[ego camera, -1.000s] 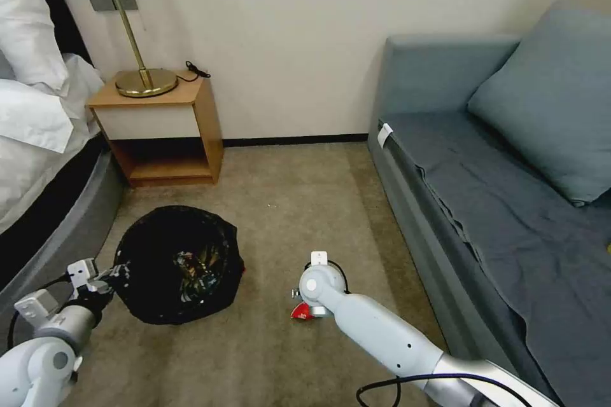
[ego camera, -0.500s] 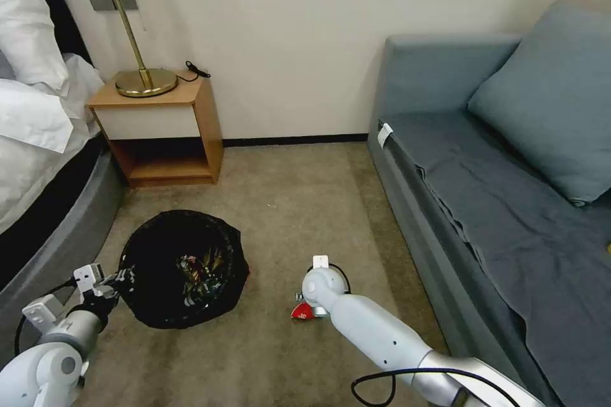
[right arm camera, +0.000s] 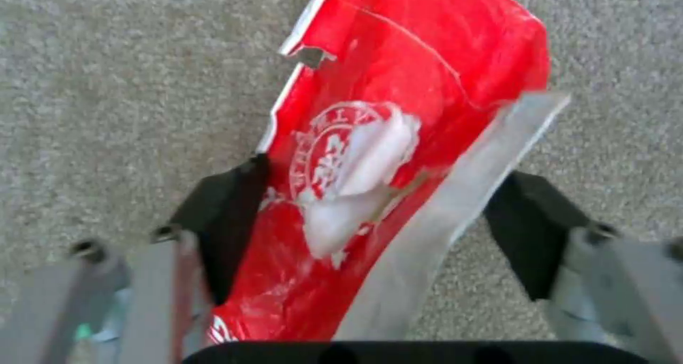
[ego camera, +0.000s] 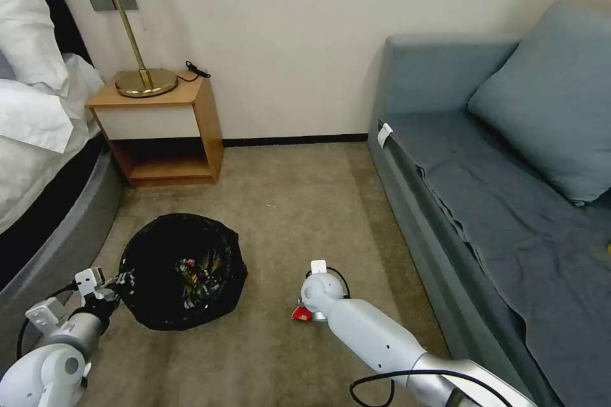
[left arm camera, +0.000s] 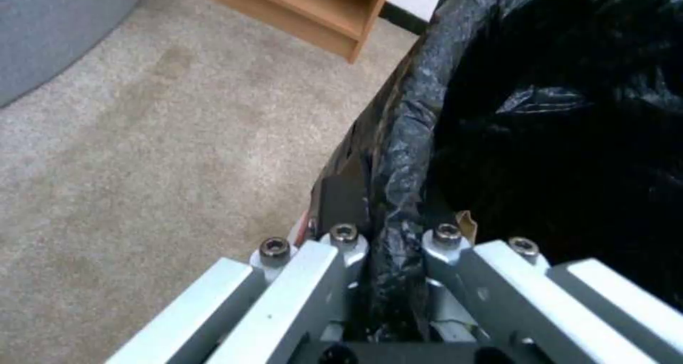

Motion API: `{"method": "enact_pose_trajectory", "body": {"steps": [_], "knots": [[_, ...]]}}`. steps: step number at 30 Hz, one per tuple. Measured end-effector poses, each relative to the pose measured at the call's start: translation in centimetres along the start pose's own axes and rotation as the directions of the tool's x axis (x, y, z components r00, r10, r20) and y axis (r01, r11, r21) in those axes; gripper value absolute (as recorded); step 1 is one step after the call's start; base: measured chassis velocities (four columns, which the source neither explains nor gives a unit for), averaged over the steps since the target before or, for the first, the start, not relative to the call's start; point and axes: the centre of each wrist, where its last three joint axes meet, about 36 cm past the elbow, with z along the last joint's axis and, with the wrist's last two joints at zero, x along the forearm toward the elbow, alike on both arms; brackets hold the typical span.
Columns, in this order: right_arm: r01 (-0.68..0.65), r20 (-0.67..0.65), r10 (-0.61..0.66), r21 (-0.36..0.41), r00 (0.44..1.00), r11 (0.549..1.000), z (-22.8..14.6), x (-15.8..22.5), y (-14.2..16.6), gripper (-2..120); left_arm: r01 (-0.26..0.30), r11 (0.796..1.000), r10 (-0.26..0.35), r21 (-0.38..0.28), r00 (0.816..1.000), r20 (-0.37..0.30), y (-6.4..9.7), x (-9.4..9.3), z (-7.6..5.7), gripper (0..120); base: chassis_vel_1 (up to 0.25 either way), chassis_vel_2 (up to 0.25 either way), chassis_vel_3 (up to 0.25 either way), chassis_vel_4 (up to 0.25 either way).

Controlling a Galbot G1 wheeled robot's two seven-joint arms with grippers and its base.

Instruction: Pick up the trash bin, then pick up the garbage on the floor and place it into the trash bin.

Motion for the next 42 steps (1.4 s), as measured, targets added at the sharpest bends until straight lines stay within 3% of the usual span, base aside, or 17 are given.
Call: {"method": "enact_pose_trajectory", "body": {"steps": [4, 15, 18, 26, 30, 33, 34, 38, 39, 42], "knots": [[0.003, 0.004, -0.003, 0.002, 1.0, 1.0, 0.0, 0.0, -0.1, 50, 0.002, 1.0, -0.002, 0.002, 1.0, -0.001, 0.1, -0.1, 0.1, 3, 0.0, 0.0, 0.0, 0.0], [0.006, 0.027, -0.006, 0.001, 1.0, 1.0, 0.1, 0.3, 0.0, 14, 0.003, 1.0, -0.003, 0.0, 1.0, -0.002, 0.4, 0.0, 0.0, 3, 0.0, 0.0, 0.0, 0.0], [0.011, 0.05, -0.01, -0.003, 0.999, 1.0, -0.3, 0.9, -0.1, 0, 0.002, 1.0, -0.002, -0.003, 1.0, -0.003, 0.4, 0.0, -0.1, 3, 0.0, 0.0, 0.0, 0.0], [0.037, 0.149, -0.031, -0.039, 0.988, 0.999, -2.1, 4.0, -1.0, 0, -0.005, 1.0, 0.005, -0.005, 1.0, -0.011, 0.2, 0.2, -0.2, 3, 0.0, 0.0, 0.0, 0.0], [0.077, 0.289, -0.057, -0.056, 0.956, 0.996, -3.2, 7.3, -1.5, 0, -0.008, 1.0, 0.008, 0.0, 1.0, -0.024, 0.1, 0.4, 0.0, 3, 0.0, 0.0, 0.0, 0.0], [0.117, 0.465, -0.084, -0.042, 0.881, 0.992, -4.1, 10.7, -1.6, 0, -0.012, 1.0, 0.012, 0.002, 0.999, -0.038, -0.1, 0.3, 0.3, 3, 0.0, 0.0, 0.0, 0.0], [0.117, 0.465, -0.084, -0.042, 0.881, 0.992, -4.1, 10.7, -1.6, 0, -0.012, 1.0, 0.012, 0.002, 0.999, -0.038, -0.1, 0.3, 0.3, 3, 0.0, 0.0, 0.0, 0.0], [0.197, 0.655, -0.153, 0.006, 0.74, 0.98, -4.6, 14.1, -0.8, 0, -0.019, 1.0, 0.019, 0.005, 0.998, -0.065, -0.5, 0.2, 0.5, 3, 0.0, 0.0, 0.0, 0.0], [0.197, 0.655, -0.153, 0.006, 0.74, 0.98, -4.6, 14.1, -0.8, 0, -0.019, 1.0, 0.019, 0.005, 0.998, -0.065, -0.5, 0.2, 0.5, 3, 0.0, 0.0, 0.0, 0.0], [0.299, 0.768, -0.278, 0.118, 0.577, 0.947, -4.1, 17.2, 0.6, 0, -0.024, 1.0, 0.025, 0.008, 0.995, -0.099, -0.9, 0.0, 0.6, 3, 0.0, 0.0, 0.0, 0.0]]}}
